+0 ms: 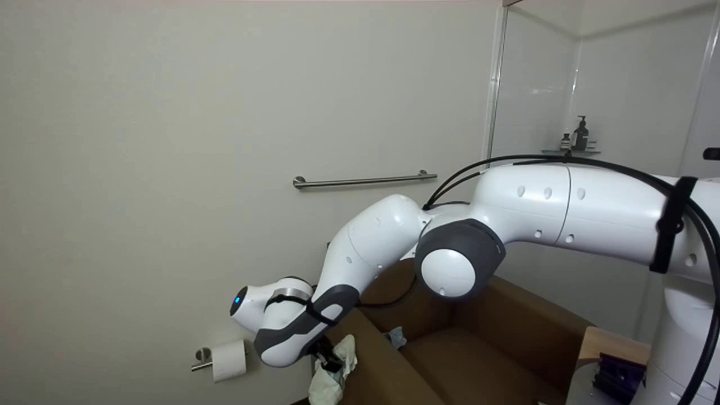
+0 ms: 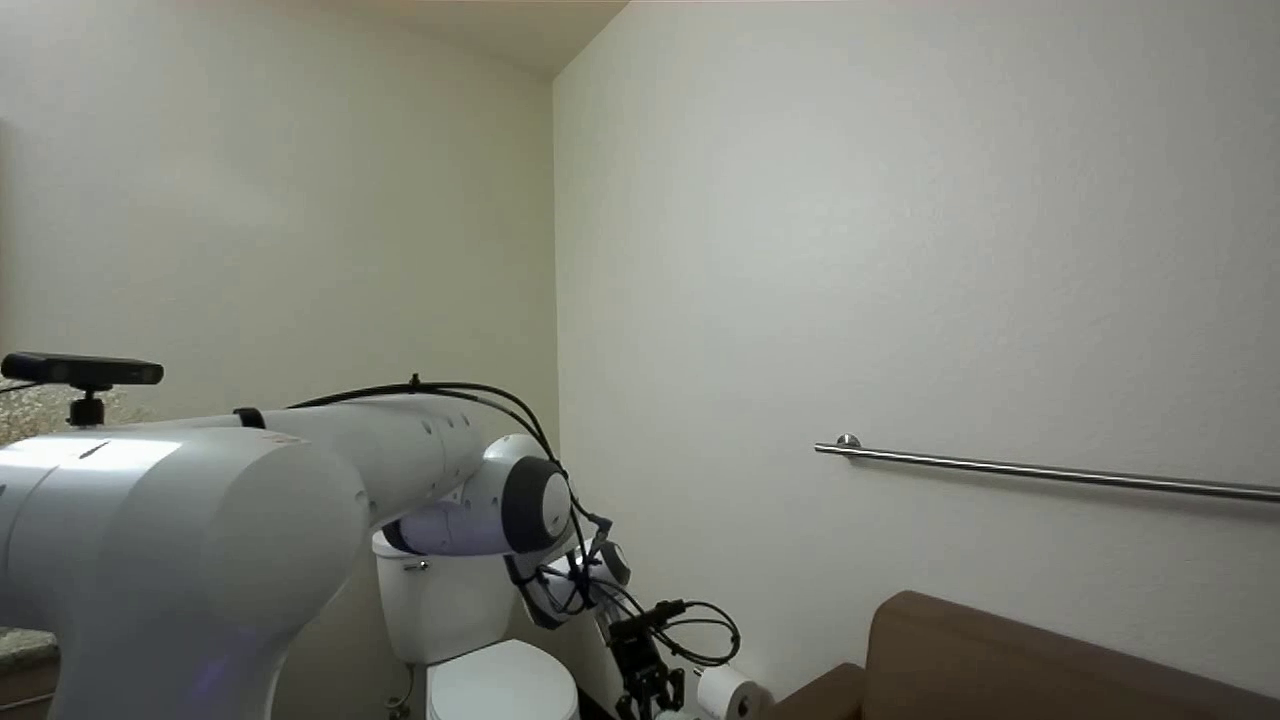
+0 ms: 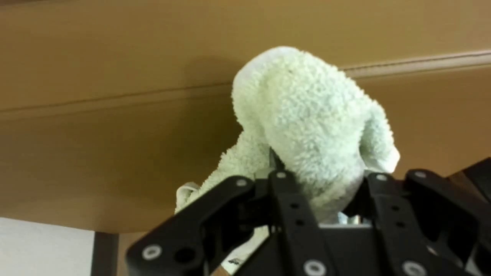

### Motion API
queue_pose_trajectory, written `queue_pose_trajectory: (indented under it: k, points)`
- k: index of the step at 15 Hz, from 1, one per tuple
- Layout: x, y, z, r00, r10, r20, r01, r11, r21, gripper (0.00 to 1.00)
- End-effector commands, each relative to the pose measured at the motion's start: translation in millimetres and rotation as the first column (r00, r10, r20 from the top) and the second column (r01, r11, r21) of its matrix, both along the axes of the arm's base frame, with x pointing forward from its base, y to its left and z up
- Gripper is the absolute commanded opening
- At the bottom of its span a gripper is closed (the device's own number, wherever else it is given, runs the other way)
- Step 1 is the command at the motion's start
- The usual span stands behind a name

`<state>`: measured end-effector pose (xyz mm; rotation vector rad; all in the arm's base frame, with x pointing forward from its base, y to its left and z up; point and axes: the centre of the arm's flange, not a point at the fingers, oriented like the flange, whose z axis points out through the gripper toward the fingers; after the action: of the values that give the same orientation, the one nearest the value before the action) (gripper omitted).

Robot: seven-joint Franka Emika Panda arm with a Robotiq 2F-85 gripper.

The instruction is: Wipe the side of the chair with the cloth on the armrest

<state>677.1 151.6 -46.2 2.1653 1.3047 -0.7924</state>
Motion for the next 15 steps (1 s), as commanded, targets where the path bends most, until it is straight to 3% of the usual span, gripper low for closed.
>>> queue_pose_trajectory:
  k: [1,4,9,15]
  points:
    - [38.4,-12.3,-73.4,0.992,0.038,0.124,-0.020,0.989,-0.147,0.07]
    - [18.5,-13.9,-90.4,0.988,0.079,0.132,-0.048,0.973,-0.227,0.07]
    - [-37.2,3.5,-90.4,0.991,0.096,-0.091,-0.116,0.960,-0.254,0.07]
    - [-90.2,10.1,-93.7,0.952,0.069,-0.298,-0.144,0.961,-0.236,0.07]
